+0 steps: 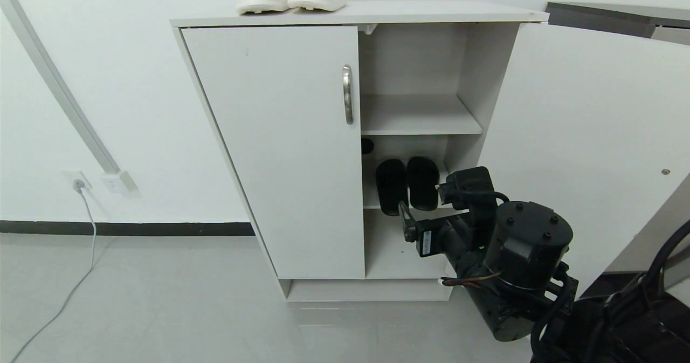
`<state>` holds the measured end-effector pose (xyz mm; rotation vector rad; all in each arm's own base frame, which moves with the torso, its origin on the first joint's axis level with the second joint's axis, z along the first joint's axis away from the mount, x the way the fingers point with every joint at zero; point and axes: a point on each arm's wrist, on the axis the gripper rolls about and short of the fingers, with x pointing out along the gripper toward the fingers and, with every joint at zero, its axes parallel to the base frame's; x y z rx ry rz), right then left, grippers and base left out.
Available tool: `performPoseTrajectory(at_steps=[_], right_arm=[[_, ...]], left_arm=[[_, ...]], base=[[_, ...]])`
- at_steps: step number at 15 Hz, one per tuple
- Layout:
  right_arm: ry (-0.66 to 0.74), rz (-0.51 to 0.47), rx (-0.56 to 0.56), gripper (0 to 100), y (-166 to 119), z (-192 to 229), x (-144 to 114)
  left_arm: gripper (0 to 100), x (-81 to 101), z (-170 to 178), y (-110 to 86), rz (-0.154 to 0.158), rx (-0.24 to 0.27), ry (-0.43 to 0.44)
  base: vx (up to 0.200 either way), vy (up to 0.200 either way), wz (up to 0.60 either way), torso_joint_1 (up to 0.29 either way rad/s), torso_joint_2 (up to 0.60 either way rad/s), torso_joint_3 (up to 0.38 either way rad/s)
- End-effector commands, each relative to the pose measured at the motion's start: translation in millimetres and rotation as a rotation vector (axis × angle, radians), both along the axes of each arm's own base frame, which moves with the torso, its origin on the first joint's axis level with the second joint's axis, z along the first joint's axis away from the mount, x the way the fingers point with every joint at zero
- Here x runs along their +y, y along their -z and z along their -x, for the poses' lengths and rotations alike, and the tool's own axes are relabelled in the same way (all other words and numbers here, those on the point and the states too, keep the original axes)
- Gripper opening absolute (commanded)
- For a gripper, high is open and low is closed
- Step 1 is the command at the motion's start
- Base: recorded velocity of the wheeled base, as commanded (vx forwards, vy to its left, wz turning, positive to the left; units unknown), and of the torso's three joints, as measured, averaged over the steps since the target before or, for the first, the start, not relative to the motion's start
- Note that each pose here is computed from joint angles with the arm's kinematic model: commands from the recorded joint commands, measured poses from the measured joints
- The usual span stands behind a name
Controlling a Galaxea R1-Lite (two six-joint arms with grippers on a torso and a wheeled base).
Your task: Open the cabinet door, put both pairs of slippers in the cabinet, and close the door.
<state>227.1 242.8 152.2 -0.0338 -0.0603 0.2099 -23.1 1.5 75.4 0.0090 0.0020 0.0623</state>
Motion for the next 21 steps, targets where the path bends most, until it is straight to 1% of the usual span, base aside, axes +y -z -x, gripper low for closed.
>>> performPoseTrajectory(at_steps=[1, 12, 18, 21], right_arm=[[-0.001, 0.004, 0.003, 100, 1.5, 0.0, 0.5], [0.016, 0.006, 0.005, 100, 2.6, -3.5, -4.8], [0.012, 0.034, 0.019, 100, 8.3, -1.9, -7.2], [0.012, 0.037, 0.022, 100, 9.4, -1.4, -7.6]], left_arm=[[0, 0.0, -0.1, 0.0, 0.000, 0.001, -0.001], [0, 0.0, -0.1, 0.0, 0.000, 0.001, -0.001], [0, 0.0, -0.1, 0.0, 0.001, 0.001, -0.001], [0, 0.0, -0.1, 0.0, 0.001, 0.001, -0.001]], base=[[0.000, 0.000, 0.00, 0.000, 0.00, 0.000], [0.000, 0.200, 0.00, 0.002, 0.00, 0.005], [0.000, 0.200, 0.00, 0.002, 0.00, 0.002], [0.000, 0.000, 0.00, 0.000, 0.00, 0.000]])
